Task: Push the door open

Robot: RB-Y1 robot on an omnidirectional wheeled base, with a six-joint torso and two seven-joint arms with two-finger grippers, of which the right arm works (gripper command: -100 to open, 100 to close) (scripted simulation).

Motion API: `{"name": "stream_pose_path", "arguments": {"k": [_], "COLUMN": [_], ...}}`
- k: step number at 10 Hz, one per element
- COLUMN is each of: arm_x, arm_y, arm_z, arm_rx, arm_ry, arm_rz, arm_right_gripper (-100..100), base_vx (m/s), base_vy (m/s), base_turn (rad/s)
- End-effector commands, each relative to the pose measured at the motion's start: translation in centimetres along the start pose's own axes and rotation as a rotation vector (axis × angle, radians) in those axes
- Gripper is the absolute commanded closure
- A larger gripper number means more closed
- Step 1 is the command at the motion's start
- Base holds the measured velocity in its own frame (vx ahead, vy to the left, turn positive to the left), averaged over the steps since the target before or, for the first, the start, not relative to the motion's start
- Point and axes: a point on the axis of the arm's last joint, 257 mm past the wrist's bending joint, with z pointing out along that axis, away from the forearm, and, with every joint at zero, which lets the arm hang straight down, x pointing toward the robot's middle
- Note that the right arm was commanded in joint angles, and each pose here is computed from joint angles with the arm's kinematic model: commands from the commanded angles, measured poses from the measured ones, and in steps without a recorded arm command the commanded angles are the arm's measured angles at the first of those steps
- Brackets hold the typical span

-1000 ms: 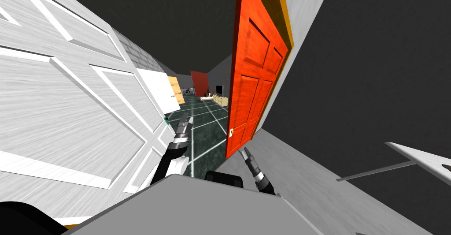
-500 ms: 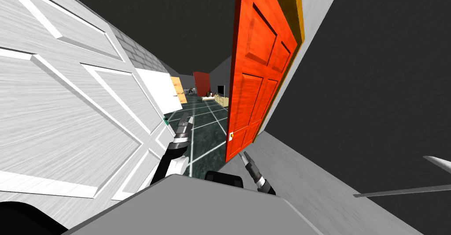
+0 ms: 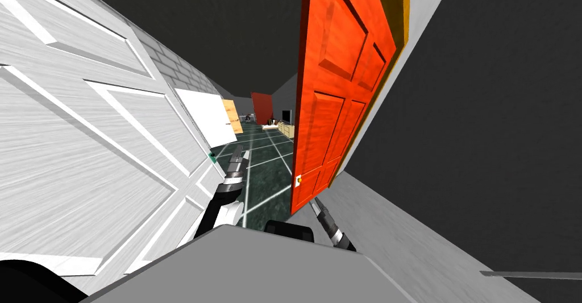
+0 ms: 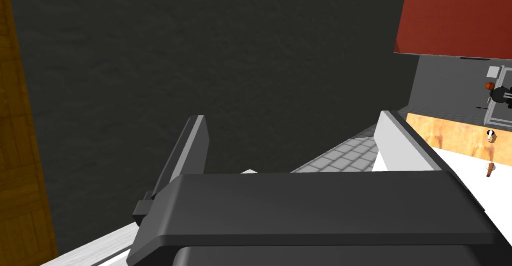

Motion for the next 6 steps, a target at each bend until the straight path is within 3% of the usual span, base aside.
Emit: {"name": "stream_pose_path", "arguments": {"k": [1, 6], "arm_x": [-0.1, -0.4], "arm_y": [-0.1, -0.6], "arm_z": [0.63, 3.42], "arm_rx": [0.001, 0.003], "arm_ry": [-0.01, -0.049], "arm_rz": [-0.001, 0.002], "arm_right_gripper": [-100, -100], "base_vx": [0.208, 0.193], "base_vy": [0.1, 0.133], "base_turn": [0.063, 0.075]}}
